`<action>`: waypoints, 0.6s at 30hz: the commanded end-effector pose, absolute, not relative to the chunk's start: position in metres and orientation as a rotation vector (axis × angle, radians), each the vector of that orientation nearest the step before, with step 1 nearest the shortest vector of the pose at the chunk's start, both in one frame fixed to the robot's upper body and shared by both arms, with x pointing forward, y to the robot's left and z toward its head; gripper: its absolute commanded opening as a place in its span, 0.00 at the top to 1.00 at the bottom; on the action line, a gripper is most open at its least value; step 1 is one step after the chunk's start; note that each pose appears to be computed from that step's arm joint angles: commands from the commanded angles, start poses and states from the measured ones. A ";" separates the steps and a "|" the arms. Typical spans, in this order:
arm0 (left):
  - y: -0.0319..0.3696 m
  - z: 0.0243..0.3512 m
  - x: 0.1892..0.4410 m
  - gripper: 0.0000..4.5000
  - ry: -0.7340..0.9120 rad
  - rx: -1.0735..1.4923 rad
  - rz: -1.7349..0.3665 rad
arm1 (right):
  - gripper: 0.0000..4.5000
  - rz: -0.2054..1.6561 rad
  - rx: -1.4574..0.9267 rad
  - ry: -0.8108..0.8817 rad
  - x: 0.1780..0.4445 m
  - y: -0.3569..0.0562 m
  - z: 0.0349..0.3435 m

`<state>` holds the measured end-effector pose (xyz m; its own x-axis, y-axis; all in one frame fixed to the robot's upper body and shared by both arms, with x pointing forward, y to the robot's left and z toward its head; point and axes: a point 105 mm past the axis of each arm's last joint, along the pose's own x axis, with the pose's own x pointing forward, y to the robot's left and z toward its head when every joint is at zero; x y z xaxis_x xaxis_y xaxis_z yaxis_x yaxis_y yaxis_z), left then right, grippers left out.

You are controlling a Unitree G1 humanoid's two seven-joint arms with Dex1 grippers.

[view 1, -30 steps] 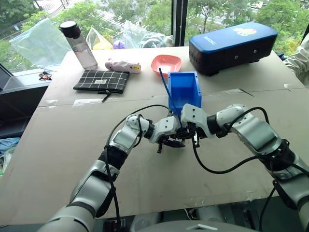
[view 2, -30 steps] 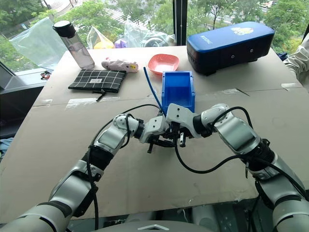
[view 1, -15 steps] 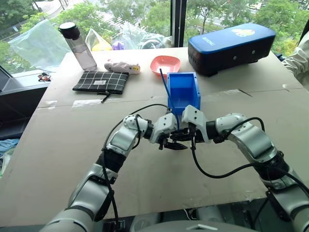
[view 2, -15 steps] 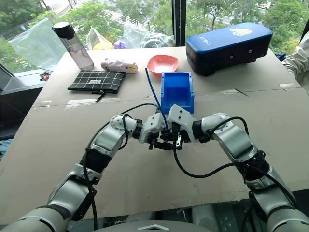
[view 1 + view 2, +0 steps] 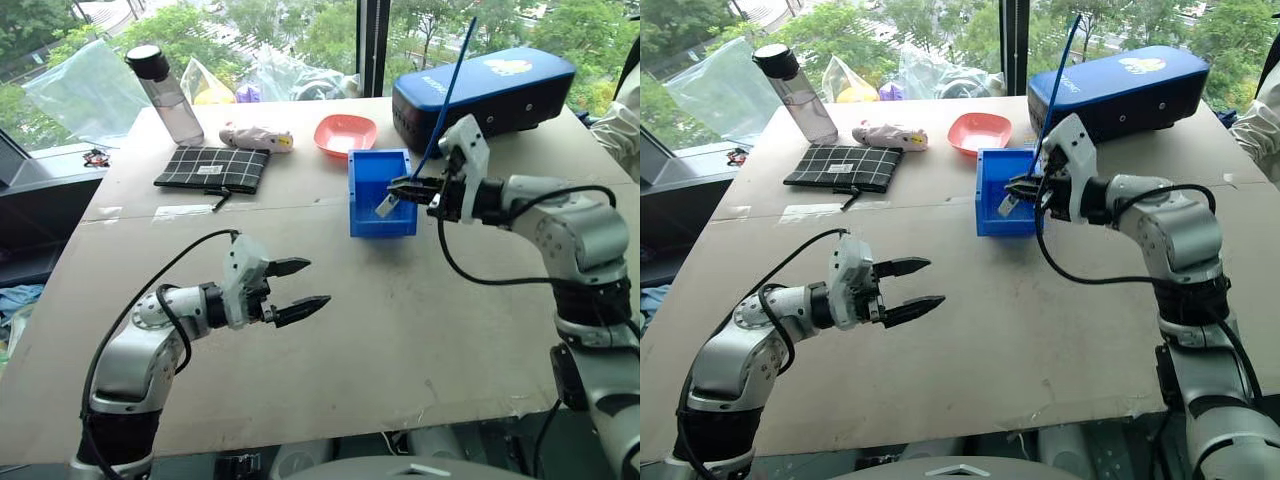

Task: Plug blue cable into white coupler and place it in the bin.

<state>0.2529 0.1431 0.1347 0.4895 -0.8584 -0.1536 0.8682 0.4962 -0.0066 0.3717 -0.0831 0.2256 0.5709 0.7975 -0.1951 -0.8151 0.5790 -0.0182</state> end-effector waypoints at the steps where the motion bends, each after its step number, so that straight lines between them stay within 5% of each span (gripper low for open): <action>1: 0.138 0.152 0.246 0.04 0.066 0.087 -1.024 | 0.92 0.858 -0.086 0.166 0.402 -0.088 0.231; 7: 0.138 0.158 0.248 0.04 0.042 0.080 -0.975 | 0.34 0.872 -0.031 0.167 0.413 -0.082 0.231; 10: 0.136 0.159 0.247 0.04 0.043 0.073 -0.968 | 0.00 0.907 -0.034 0.054 0.394 -0.090 0.249; 14: 0.139 0.156 0.243 0.04 0.076 0.070 -0.964 | 0.00 1.031 -0.103 -0.072 0.333 -0.109 0.258; 18: 0.146 0.151 0.234 0.04 0.133 0.070 -0.973 | 0.00 0.995 -0.208 -0.050 0.284 -0.143 0.236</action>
